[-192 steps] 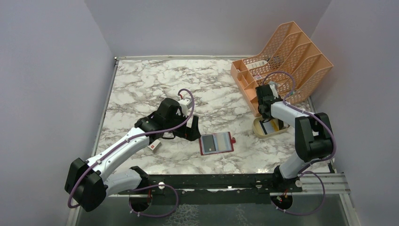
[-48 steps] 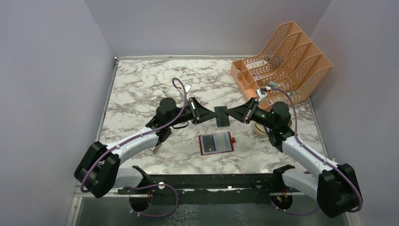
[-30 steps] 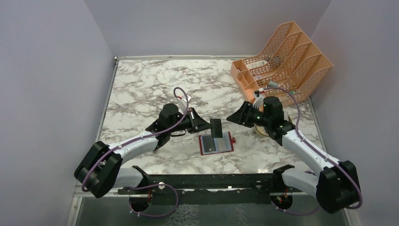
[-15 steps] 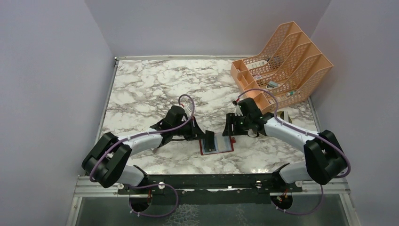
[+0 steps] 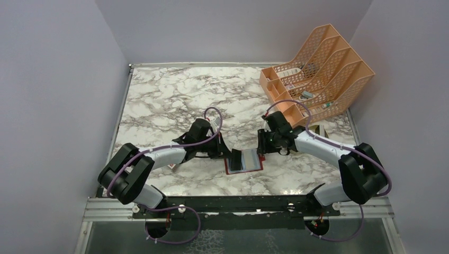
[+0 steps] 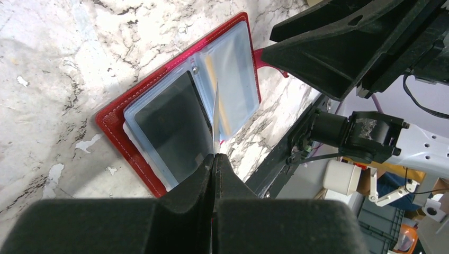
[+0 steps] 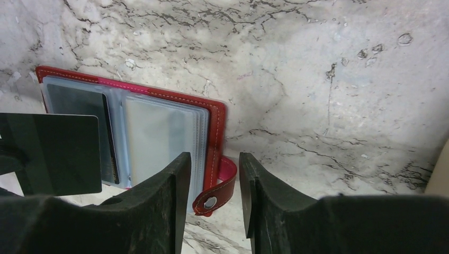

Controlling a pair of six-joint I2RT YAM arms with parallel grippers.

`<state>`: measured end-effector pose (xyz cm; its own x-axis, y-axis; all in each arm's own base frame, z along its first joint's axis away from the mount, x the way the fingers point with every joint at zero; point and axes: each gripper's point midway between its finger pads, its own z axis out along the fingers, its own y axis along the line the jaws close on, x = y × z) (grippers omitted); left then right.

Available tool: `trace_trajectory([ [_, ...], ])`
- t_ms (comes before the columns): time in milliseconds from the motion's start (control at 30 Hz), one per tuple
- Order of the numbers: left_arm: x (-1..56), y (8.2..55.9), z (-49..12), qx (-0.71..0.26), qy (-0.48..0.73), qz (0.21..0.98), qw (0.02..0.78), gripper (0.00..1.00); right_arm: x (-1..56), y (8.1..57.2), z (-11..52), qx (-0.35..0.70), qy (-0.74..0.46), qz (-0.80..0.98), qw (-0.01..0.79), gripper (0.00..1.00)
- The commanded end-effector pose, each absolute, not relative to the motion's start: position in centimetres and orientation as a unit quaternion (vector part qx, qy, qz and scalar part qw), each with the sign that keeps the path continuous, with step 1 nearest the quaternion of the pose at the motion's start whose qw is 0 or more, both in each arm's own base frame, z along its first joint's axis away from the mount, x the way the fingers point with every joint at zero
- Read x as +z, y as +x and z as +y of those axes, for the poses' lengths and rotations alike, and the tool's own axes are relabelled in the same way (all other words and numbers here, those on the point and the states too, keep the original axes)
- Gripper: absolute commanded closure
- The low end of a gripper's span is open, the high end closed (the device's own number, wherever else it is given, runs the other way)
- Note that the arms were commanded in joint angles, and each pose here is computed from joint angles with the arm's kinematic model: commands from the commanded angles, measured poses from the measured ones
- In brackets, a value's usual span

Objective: Put the credit cards into the card holder
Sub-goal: Insert the credit card into the card holder.

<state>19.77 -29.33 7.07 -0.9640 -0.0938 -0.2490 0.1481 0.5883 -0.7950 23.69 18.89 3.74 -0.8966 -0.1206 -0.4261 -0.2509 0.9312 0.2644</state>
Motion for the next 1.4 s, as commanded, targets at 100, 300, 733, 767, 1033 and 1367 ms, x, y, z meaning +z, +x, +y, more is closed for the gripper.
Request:
trace_trajectory([
  [100,7.9,19.8,-29.8,-0.464,0.049,0.874,0.132,1.00,2.6,22.5,19.9,0.194,-0.090,0.957,0.197,0.65],
  [300,8.0,19.8,-30.1,-0.475,0.045,0.870,0.123,1.00,1.9,21.3,19.7,0.197,-0.084,0.958,0.191,0.75],
  [733,6.6,19.8,-30.0,-0.460,0.032,0.881,0.109,1.00,1.4,20.6,19.4,0.195,-0.077,0.959,0.189,0.79],
  [767,6.6,19.8,-30.0,-0.462,0.032,0.880,0.108,1.00,1.4,20.7,19.4,0.196,-0.077,0.959,0.189,0.79],
  [1033,6.4,19.9,-30.3,-0.468,0.027,0.877,0.104,1.00,1.4,20.7,19.5,0.198,-0.077,0.959,0.189,0.79],
  [1367,5.6,19.9,-29.7,-0.449,0.001,0.888,0.100,1.00,1.6,20.7,19.4,0.196,-0.078,0.958,0.193,0.80],
])
